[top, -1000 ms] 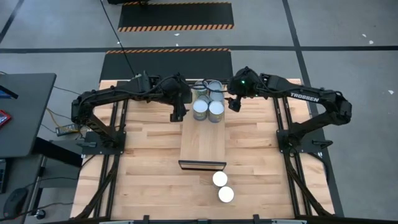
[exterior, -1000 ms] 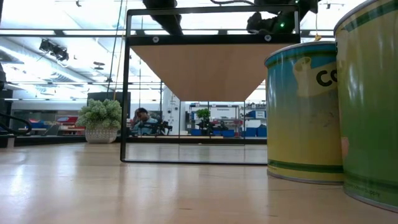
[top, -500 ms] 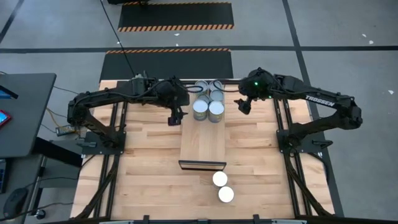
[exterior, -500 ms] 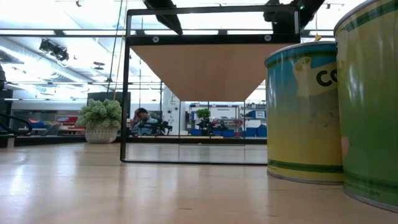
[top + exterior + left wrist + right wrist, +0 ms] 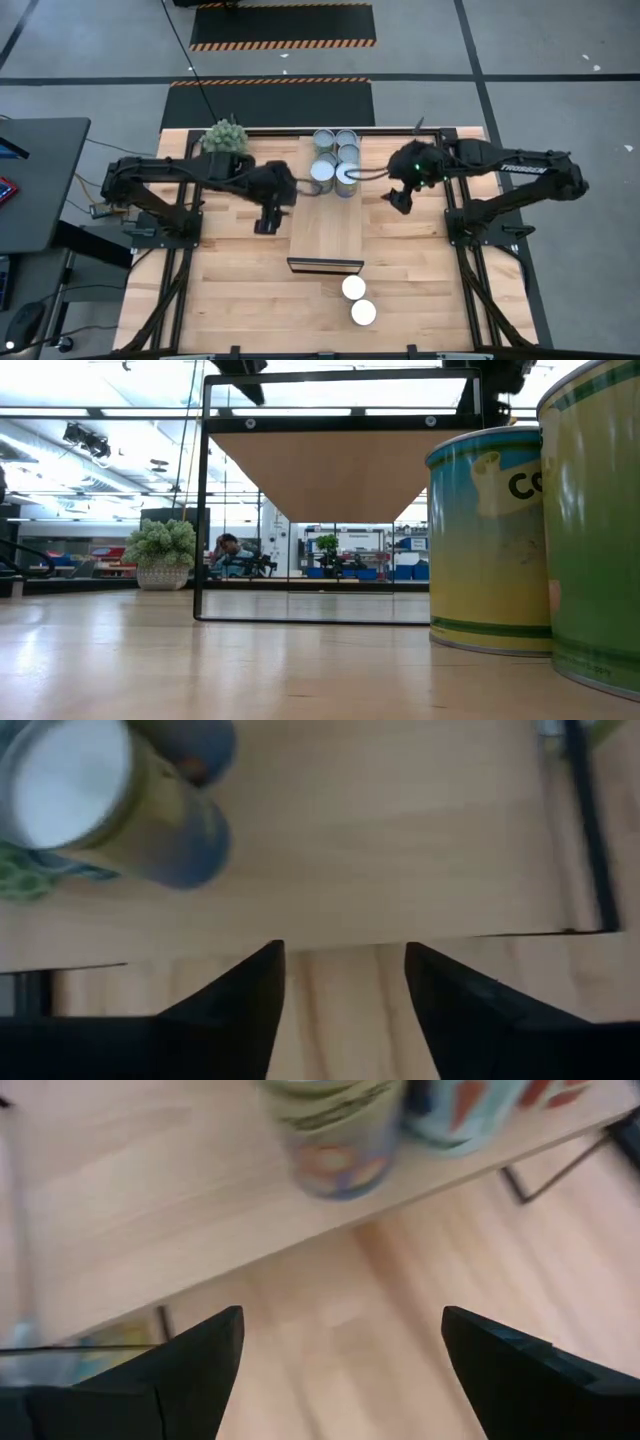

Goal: Pick and place cans onto a shelf
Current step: Put the large canned oranges on the shelf

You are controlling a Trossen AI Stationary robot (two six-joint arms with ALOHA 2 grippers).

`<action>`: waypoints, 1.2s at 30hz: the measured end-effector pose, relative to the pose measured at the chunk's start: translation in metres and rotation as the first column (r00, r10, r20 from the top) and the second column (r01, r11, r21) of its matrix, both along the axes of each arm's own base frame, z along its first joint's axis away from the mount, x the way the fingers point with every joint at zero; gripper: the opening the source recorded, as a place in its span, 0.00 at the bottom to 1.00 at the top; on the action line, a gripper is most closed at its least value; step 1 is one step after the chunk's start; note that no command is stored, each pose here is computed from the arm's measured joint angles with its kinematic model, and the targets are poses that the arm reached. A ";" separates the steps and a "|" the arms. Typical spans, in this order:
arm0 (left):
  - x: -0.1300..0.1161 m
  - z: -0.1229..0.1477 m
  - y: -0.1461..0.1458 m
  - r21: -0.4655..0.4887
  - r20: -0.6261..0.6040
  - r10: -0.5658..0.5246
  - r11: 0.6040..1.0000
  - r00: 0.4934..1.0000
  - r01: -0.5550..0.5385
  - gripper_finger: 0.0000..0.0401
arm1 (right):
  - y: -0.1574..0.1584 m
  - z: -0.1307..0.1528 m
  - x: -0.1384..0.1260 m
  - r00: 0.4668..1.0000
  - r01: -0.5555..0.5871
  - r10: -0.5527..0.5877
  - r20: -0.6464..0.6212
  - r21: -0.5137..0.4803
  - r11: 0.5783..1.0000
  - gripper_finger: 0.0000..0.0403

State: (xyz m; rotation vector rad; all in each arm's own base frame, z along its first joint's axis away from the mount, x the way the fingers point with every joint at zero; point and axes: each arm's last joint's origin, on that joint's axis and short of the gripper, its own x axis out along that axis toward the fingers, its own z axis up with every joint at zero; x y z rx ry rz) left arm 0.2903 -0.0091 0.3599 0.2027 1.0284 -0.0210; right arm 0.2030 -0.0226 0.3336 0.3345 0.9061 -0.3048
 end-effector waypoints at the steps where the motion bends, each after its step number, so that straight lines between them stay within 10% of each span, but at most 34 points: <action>1: -0.003 -0.001 -0.005 -0.009 0.008 -0.003 1.000 1.000 0.003 0.52 | 0.005 0.000 0.001 1.000 0.003 -0.003 0.004 0.020 1.000 0.86; 15: -0.037 -0.018 -0.069 -0.134 0.003 -0.046 0.990 0.999 0.046 0.44 | 0.079 -0.005 -0.001 1.000 -0.005 0.012 -0.024 0.255 0.967 0.86; 36: -0.033 -0.045 -0.140 -0.276 0.195 -0.070 0.953 0.978 0.124 0.45 | 0.204 -0.059 0.034 0.985 -0.159 0.173 -0.009 0.349 0.924 0.86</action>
